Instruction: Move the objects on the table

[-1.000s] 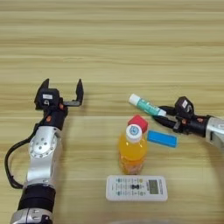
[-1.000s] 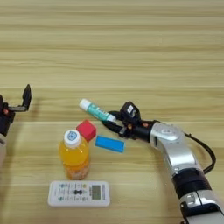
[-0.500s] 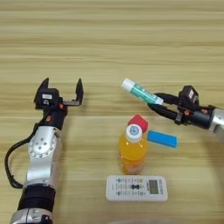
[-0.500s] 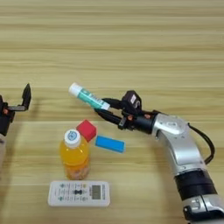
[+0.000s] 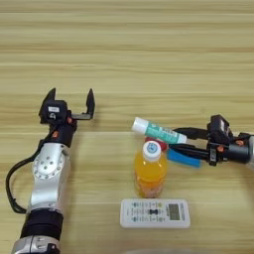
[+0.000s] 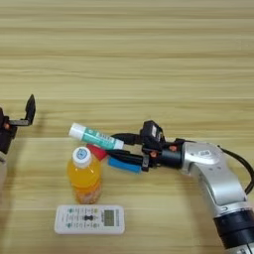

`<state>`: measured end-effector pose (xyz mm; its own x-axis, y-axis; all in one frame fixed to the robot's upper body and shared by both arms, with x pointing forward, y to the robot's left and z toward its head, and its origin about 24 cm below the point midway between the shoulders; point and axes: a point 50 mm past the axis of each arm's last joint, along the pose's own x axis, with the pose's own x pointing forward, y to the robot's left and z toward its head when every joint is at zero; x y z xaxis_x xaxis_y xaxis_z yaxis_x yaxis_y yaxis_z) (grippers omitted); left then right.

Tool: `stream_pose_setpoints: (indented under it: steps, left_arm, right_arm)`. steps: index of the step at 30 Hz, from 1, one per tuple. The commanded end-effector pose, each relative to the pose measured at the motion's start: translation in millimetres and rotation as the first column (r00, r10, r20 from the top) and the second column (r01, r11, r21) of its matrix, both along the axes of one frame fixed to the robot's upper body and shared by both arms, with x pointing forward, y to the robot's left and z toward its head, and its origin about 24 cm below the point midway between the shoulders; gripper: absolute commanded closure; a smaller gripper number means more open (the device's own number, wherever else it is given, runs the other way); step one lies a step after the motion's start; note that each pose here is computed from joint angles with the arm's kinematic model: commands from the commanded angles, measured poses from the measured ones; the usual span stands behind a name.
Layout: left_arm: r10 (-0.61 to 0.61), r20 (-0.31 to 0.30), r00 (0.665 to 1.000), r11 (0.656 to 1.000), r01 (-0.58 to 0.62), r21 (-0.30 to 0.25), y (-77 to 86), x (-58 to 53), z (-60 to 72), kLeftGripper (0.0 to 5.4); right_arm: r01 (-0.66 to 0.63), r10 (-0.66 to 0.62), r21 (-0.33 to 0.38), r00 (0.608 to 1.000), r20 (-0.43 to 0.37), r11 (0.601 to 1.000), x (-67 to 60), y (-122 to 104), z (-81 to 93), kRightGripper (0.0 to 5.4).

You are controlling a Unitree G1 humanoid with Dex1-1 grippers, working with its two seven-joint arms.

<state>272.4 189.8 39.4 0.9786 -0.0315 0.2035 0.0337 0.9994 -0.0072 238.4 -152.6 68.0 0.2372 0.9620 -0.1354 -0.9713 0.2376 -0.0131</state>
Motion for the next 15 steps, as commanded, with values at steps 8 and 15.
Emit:
stream_pose_setpoints:
  steps: [8,15]
  left_arm:
    - [-0.009,0.014,1.0,1.0,0.009,-0.005,-3.7,3.7,3.2,0.0]
    - [-0.01,0.013,1.0,1.0,0.01,-0.006,-3.8,4.4,3.0,0.0]
  right_arm:
    - [-0.065,0.06,-0.115,0.997,-0.049,0.991,-20.8,-4.9,-20.2,3.73]
    - [-0.07,0.061,-0.132,0.996,-0.065,0.989,-26.8,-4.8,-27.0,3.73]
